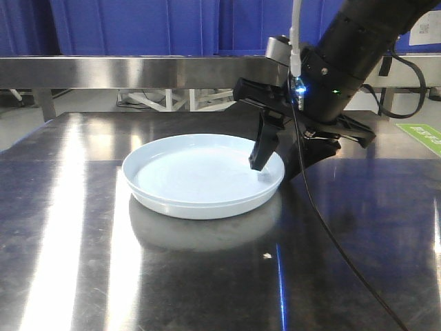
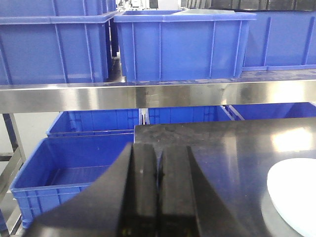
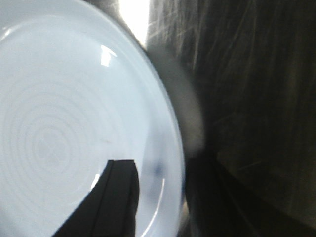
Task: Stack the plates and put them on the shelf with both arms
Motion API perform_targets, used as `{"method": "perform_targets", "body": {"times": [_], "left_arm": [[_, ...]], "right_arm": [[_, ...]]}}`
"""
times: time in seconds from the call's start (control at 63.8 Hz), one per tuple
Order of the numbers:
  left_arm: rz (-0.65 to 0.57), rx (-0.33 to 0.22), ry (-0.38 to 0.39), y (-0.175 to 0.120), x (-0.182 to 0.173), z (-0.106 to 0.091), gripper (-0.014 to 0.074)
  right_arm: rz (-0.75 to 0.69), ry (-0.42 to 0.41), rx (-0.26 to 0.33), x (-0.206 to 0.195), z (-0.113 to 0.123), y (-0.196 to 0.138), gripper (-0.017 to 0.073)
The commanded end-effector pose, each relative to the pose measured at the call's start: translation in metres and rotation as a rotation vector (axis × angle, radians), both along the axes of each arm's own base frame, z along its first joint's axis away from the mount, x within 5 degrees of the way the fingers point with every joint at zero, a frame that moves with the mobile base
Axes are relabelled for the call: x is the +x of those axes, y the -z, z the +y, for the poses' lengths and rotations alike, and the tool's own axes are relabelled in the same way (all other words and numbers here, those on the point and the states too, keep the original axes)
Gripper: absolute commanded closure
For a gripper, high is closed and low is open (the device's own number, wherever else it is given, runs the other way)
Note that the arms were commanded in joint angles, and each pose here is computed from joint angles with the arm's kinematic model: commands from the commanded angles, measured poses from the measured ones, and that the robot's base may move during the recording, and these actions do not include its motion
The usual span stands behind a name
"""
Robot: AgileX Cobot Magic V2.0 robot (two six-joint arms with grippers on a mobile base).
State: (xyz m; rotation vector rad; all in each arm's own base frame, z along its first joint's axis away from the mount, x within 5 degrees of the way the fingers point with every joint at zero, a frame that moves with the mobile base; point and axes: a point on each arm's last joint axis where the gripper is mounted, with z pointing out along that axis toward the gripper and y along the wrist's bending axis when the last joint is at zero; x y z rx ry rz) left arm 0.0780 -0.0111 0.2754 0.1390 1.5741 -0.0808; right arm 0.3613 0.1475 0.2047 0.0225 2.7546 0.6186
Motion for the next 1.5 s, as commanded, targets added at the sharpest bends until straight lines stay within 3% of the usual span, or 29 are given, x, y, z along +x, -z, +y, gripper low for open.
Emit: {"method": "perform_targets", "body": {"times": [0.0, 0.204, 0.407, 0.564, 0.705, 1.112, 1.488], "left_arm": [[-0.111, -0.020, -0.015, -0.017, 0.000, 0.001, 0.0513], [-0.111, -0.020, -0.015, -0.017, 0.000, 0.001, 0.0513], [-0.111, -0.020, -0.015, -0.017, 0.000, 0.001, 0.0513], [-0.111, -0.020, -0.015, -0.017, 0.000, 0.001, 0.0513], [-0.111, -0.020, -0.015, -0.017, 0.000, 0.001, 0.0513], [-0.111, -0.020, -0.015, -0.017, 0.000, 0.001, 0.0513], [-0.111, -0.020, -0.015, -0.017, 0.000, 0.001, 0.0513]], "right_arm": [[-0.076, 0.022, 0.054, 0.002, 0.003, -0.026, 0.0211], [-0.074, 0.032, 0.058, 0.002, 0.003, -0.026, 0.0412], [-0.077, 0.043, 0.064, 0.002, 0.003, -0.028, 0.0525], [-0.135, 0.042, 0.054, 0.001, 0.000, -0.041, 0.0523], [-0.234, 0.027, -0.002, -0.003, -0.009, -0.055, 0.0523], [-0.641, 0.184, 0.002, -0.046, -0.042, -0.083, 0.0523], [-0.828, 0.088, -0.171, -0.090, -0.074, -0.096, 0.0523]]}}
